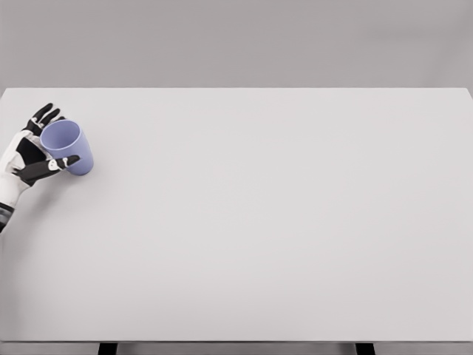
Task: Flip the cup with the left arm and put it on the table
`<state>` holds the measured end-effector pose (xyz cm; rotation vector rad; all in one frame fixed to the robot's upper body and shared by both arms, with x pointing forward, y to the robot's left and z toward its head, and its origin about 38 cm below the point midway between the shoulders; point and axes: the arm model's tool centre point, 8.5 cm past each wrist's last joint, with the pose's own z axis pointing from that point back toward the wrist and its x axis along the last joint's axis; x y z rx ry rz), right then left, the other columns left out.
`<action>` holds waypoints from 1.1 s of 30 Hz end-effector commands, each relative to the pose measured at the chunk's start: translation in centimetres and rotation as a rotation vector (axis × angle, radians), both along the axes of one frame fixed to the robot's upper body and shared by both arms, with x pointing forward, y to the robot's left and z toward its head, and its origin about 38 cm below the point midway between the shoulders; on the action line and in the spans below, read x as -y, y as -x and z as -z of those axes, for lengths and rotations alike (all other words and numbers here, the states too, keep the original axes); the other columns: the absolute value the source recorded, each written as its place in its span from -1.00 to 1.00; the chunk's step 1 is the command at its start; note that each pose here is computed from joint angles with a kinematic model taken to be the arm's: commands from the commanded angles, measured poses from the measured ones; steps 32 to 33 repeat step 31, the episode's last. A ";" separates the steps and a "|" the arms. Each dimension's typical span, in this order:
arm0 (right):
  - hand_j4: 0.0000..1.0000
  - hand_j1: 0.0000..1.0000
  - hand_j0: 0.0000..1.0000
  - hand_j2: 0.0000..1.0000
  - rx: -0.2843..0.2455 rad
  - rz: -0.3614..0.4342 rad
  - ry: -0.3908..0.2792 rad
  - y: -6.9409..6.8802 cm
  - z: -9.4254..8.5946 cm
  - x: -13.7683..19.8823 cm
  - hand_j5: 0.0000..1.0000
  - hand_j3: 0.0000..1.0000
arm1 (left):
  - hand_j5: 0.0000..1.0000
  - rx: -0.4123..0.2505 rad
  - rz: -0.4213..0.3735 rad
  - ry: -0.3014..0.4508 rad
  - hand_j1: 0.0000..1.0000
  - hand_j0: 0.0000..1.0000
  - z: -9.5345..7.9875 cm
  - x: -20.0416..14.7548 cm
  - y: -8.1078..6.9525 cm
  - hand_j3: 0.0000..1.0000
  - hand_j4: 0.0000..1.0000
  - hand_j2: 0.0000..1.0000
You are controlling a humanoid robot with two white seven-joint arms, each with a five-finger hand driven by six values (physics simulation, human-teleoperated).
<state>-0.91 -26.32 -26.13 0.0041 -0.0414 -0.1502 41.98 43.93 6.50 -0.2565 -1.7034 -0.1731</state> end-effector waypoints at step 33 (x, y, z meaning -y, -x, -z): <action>1.00 1.00 1.00 1.00 0.000 0.000 0.000 0.0 0.0 0.0 1.00 1.00 | 1.00 0.437 0.475 -0.615 1.00 1.00 -17.1 5.5 3.6 1.00 1.00 1.00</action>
